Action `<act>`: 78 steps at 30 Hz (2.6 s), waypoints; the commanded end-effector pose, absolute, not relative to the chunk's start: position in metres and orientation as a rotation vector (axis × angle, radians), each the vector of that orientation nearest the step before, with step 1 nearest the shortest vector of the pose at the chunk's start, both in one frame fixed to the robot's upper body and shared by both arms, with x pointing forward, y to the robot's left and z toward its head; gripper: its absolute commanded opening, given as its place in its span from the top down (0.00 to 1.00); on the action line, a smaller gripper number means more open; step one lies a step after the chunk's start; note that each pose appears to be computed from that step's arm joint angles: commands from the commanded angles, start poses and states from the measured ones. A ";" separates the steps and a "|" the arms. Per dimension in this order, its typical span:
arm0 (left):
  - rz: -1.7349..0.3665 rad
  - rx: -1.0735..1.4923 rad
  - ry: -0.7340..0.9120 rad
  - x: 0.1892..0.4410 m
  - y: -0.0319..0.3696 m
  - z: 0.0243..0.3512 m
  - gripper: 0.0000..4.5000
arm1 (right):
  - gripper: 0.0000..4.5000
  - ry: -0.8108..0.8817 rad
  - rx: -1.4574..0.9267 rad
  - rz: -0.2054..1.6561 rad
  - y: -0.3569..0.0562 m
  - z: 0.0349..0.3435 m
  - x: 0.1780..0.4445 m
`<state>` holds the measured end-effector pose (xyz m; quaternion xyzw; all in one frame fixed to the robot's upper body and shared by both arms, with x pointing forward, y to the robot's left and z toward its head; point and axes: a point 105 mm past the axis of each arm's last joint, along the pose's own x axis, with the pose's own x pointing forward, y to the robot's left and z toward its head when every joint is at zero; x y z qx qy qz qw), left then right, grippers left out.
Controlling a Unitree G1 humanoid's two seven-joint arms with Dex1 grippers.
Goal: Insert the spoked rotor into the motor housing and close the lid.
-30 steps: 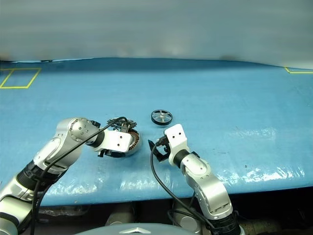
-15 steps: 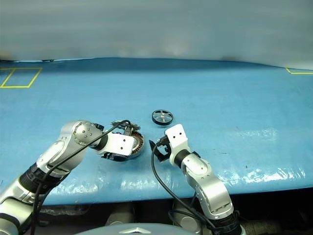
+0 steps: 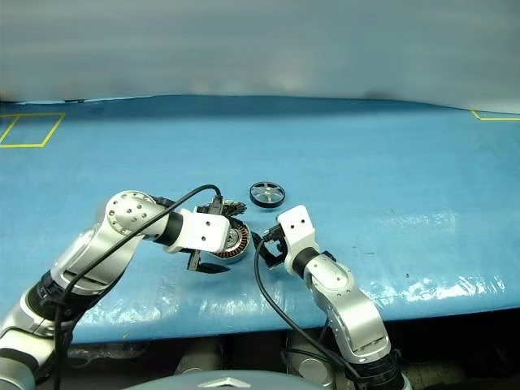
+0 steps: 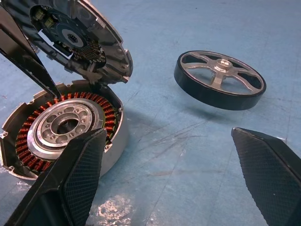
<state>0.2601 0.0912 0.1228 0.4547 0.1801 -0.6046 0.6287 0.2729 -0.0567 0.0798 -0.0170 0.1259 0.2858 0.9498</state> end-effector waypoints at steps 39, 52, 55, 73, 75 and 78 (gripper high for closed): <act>-0.451 0.150 0.144 0.275 0.227 0.091 0.01 | 0.00 0.109 -0.115 0.883 -0.059 0.079 0.224; -0.149 0.165 0.202 0.309 0.270 0.065 0.01 | 0.00 0.114 -0.112 0.851 -0.054 0.077 0.228; -0.141 0.121 0.224 0.318 0.270 0.058 0.01 | 0.00 0.106 -0.101 0.866 -0.051 0.078 0.228; -0.231 0.140 0.340 0.336 0.263 0.033 0.16 | 0.00 0.105 -0.109 0.853 -0.051 0.079 0.229; -0.225 0.117 0.348 0.332 0.266 0.031 0.29 | 0.00 0.104 -0.108 0.845 -0.052 0.079 0.230; -0.216 0.113 0.377 0.324 0.270 0.024 0.50 | 0.00 0.106 -0.109 0.842 -0.053 0.079 0.230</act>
